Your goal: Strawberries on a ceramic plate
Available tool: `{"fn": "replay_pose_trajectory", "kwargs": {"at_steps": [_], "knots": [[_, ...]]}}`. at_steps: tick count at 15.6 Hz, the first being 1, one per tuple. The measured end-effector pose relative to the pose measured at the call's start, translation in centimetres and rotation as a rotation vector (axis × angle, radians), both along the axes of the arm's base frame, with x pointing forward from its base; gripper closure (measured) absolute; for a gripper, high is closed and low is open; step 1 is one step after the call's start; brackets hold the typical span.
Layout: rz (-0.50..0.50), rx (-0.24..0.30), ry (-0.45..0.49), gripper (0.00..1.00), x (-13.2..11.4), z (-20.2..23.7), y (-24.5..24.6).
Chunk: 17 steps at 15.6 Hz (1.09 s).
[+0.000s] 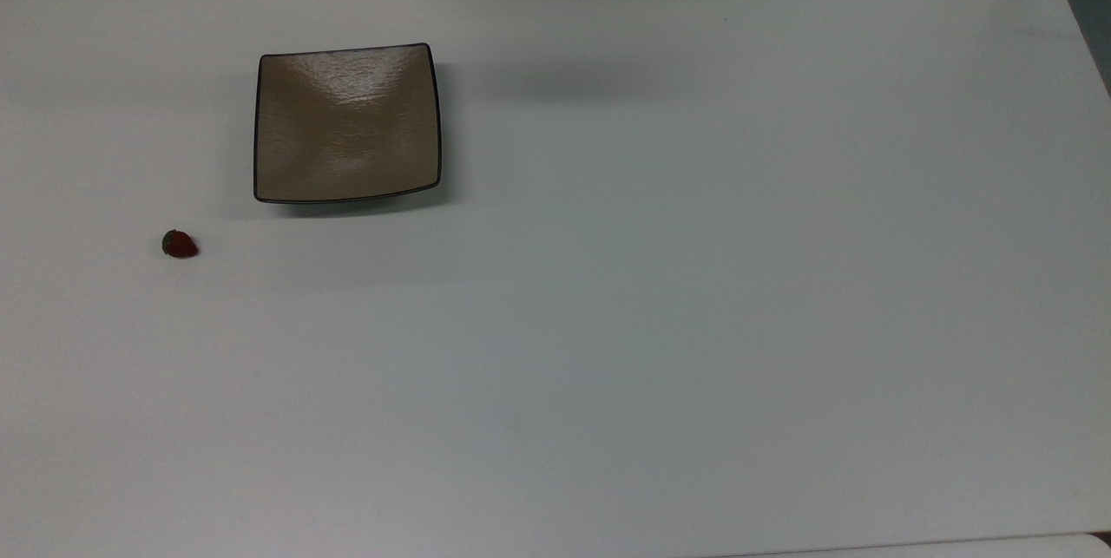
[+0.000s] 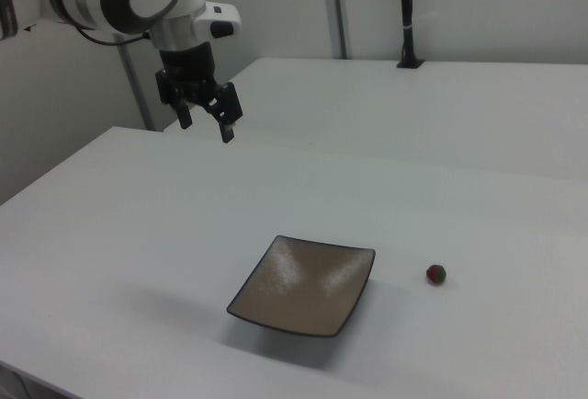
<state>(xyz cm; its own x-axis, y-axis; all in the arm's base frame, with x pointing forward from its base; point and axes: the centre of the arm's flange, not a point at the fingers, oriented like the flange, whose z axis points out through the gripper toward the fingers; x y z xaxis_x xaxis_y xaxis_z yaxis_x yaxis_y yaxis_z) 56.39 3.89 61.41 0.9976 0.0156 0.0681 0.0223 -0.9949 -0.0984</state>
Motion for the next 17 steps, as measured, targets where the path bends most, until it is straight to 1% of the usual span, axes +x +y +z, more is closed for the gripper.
{"fn": "replay_pose_trajectory", "kwargs": {"at_steps": [10, 17], "knots": [[0.013, -0.001, 0.009, 0.00, 0.32, -0.64, 0.53], [0.014, 0.002, -0.041, 0.00, 0.83, -0.19, 0.83]]}}
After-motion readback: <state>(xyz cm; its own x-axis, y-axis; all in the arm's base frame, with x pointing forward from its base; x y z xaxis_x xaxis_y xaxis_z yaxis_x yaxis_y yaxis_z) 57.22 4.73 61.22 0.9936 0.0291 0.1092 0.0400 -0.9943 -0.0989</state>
